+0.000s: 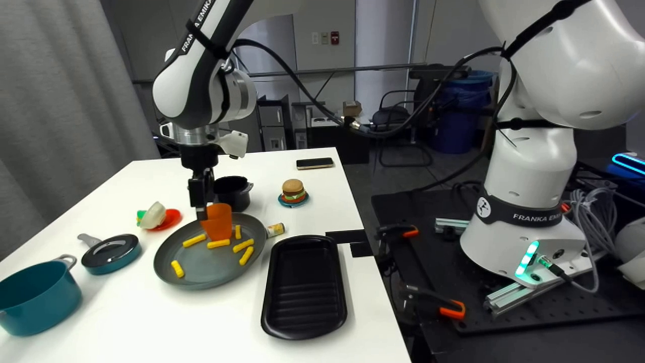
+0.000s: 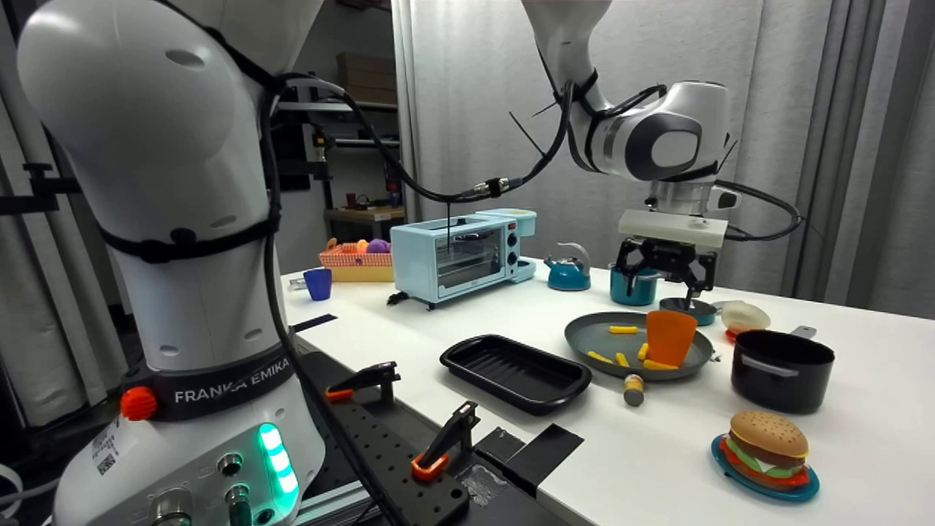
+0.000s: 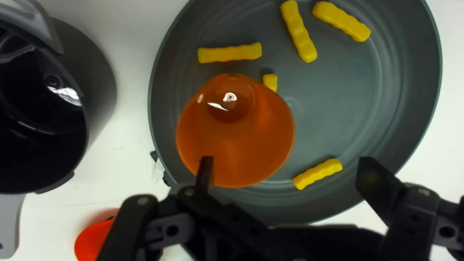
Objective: Pour the contents of the orange cup onto the plate
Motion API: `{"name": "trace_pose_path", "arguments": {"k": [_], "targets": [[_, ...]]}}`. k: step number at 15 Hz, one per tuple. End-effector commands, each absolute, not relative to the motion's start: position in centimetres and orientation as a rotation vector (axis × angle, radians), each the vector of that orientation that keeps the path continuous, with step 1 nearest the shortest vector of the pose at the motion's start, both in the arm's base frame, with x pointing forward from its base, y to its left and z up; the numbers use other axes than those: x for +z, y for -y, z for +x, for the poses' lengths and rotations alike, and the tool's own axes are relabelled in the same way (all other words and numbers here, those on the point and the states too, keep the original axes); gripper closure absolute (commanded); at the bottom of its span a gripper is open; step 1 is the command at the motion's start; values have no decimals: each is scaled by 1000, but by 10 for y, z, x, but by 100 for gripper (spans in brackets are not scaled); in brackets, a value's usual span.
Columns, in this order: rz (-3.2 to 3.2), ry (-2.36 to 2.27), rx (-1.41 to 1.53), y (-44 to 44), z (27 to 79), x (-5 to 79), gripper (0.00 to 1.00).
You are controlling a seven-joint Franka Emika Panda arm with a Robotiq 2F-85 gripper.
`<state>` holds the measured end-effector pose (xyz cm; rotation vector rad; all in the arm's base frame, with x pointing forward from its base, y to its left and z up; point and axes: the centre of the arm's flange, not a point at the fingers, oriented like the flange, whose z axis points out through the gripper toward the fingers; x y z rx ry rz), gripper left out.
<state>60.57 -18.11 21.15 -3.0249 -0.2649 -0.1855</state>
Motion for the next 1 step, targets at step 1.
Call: {"name": "trace_pose_path", "arguments": {"k": [1], "targets": [[-3025, 265, -186, 181, 606, 212, 0]]}}
